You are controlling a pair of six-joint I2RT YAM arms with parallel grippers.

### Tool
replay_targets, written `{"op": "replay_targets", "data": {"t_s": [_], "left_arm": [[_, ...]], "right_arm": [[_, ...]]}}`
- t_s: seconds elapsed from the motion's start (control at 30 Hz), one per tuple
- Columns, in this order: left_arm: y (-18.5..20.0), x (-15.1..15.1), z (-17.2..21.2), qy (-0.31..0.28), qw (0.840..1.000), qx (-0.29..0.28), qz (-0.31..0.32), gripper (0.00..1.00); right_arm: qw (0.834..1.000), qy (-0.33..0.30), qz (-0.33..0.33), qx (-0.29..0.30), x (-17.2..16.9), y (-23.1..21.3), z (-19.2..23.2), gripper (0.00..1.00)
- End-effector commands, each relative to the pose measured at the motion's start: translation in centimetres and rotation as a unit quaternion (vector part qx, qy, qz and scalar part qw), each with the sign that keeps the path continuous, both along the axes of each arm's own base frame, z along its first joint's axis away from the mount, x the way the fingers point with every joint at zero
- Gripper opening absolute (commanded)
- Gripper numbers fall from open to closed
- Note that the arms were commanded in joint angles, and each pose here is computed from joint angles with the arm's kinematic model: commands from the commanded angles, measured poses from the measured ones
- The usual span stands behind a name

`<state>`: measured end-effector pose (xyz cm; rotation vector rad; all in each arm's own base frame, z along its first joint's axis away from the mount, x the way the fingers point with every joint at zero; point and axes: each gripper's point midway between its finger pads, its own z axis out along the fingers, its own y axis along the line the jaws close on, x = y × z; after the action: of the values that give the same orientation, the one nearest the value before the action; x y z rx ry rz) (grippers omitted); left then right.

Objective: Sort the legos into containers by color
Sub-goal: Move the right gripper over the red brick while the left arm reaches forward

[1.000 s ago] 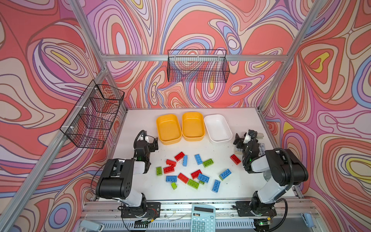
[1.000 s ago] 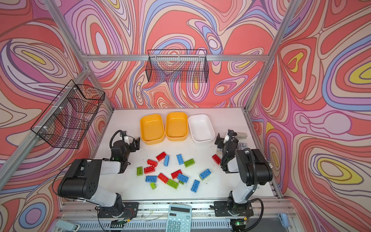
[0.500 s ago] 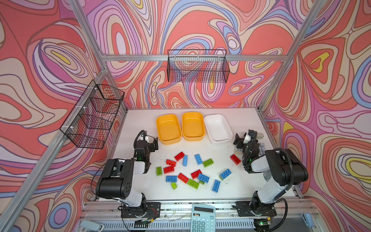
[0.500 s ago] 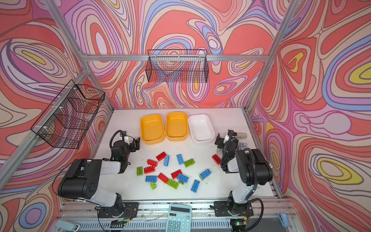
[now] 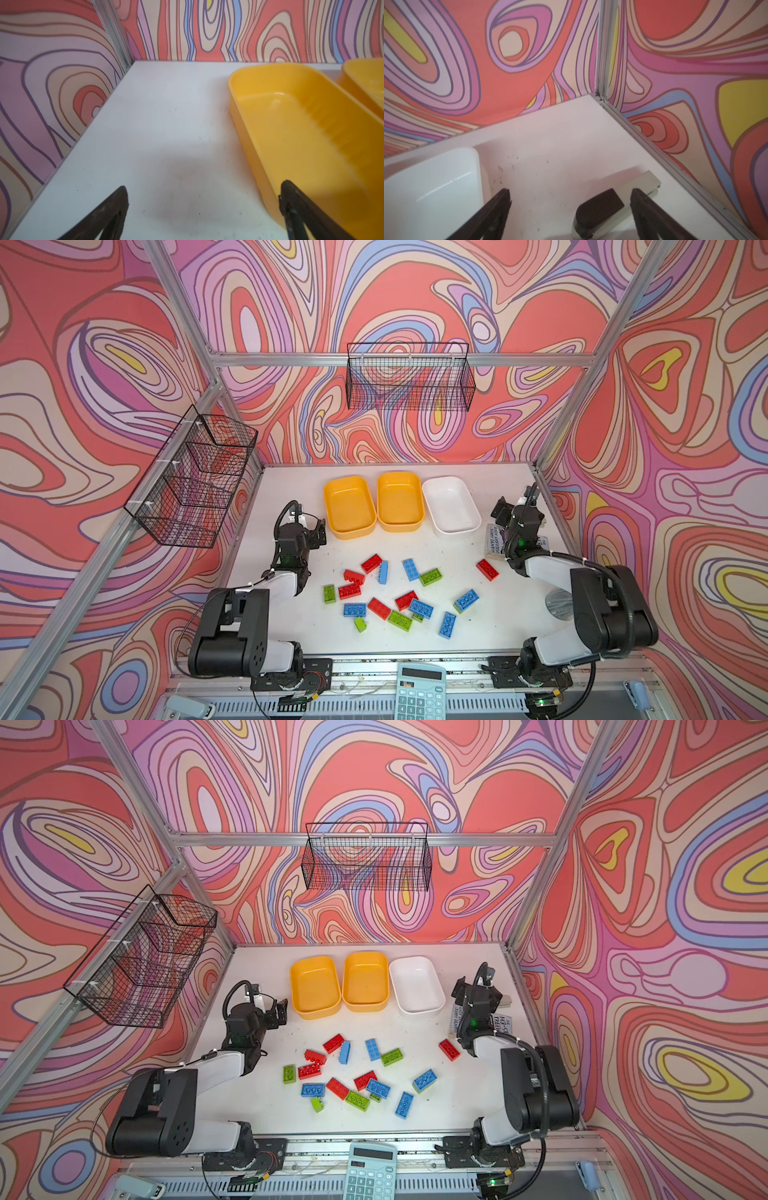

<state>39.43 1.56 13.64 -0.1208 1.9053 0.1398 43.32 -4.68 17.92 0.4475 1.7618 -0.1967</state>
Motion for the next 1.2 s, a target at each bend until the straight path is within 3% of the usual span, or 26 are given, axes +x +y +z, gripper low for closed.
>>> {"op": "replay_targets", "data": {"t_s": [0.0, 0.17, 0.33, 0.47, 0.73, 0.83, 1.17], "left_arm": [[-0.9, -0.6, 2.3, -0.008, 1.000, 0.025, 0.005, 1.00], [-5.2, -1.2, 4.5, -0.011, 0.999, -0.003, -0.042, 1.00], [-11.4, -3.0, 4.2, 0.016, 0.993, 0.000, -0.119, 1.00], [-16.7, -5.1, 4.5, 0.012, 0.980, 0.032, -0.198, 1.00], [-23.8, -9.1, 4.5, 0.007, 0.948, 0.036, -0.316, 1.00], [-25.0, -10.0, 4.0, 0.013, 0.940, 0.050, -0.338, 1.00], [-26.1, -11.4, 3.5, 0.036, 0.928, 0.017, -0.371, 1.00]], "right_arm": [[0.991, 0.116, -0.063, 0.024, -3.1, -1.2, -2.6, 0.95], [0.982, 0.164, -0.029, 0.085, -5.6, 1.2, -2.5, 0.96], [0.975, 0.200, 0.005, 0.093, -8.8, 4.6, -2.3, 0.91], [0.967, 0.228, 0.028, 0.110, -11.3, 6.7, -2.5, 0.88], [0.947, 0.294, 0.041, 0.125, -15.9, 7.7, -4.8, 0.82], [0.940, 0.310, 0.048, 0.132, -16.6, 8.0, -5.9, 0.79], [0.913, 0.371, 0.068, 0.157, -17.5, 9.7, -11.2, 0.77]]}}
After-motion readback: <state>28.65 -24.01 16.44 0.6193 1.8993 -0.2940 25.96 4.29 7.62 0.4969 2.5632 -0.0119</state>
